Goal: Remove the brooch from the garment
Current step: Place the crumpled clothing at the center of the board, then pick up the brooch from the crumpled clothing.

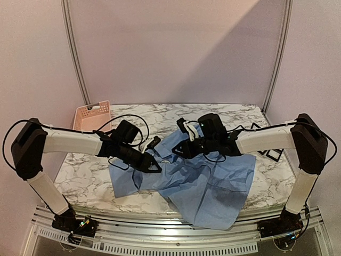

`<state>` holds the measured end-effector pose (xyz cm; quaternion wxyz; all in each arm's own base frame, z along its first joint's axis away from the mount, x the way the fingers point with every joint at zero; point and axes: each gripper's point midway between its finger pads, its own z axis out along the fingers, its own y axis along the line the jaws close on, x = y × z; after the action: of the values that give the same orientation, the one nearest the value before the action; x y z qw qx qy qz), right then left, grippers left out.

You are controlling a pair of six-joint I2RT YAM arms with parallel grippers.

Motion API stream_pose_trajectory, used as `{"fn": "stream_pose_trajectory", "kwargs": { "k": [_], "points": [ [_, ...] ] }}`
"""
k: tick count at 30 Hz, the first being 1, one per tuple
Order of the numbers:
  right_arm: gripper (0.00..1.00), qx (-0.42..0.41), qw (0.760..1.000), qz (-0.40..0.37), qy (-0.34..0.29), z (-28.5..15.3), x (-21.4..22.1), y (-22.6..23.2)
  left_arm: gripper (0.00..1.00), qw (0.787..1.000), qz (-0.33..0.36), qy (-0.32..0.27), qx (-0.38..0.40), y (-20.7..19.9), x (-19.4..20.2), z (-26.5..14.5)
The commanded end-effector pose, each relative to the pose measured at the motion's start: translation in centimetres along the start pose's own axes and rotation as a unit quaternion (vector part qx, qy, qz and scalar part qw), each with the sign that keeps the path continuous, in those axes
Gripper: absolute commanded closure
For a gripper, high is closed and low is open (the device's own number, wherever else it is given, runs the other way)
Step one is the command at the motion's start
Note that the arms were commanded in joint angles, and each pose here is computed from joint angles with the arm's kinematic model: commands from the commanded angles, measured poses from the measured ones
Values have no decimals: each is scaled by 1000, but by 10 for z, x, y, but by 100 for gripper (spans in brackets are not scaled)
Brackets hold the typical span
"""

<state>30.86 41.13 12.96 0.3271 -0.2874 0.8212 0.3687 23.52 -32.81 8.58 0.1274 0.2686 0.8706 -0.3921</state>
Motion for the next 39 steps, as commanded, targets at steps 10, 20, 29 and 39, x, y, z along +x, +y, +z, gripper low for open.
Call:
{"fn": "stream_pose_trajectory", "kwargs": {
  "k": [10,20,29,39],
  "points": [
    [64,103,993,18,60,-14,-2,6,31,993,-34,-106,-37,-20,-9,-51],
    [59,127,987,-9,100,9,-9,8,48,985,-98,-137,-46,-5,-4,-52],
    [65,111,985,-38,123,32,-5,17,81,991,-88,-100,-12,-17,20,-36],
    [67,103,978,-72,167,44,21,31,90,997,-68,-32,-18,-22,52,-13]
  ]
}}
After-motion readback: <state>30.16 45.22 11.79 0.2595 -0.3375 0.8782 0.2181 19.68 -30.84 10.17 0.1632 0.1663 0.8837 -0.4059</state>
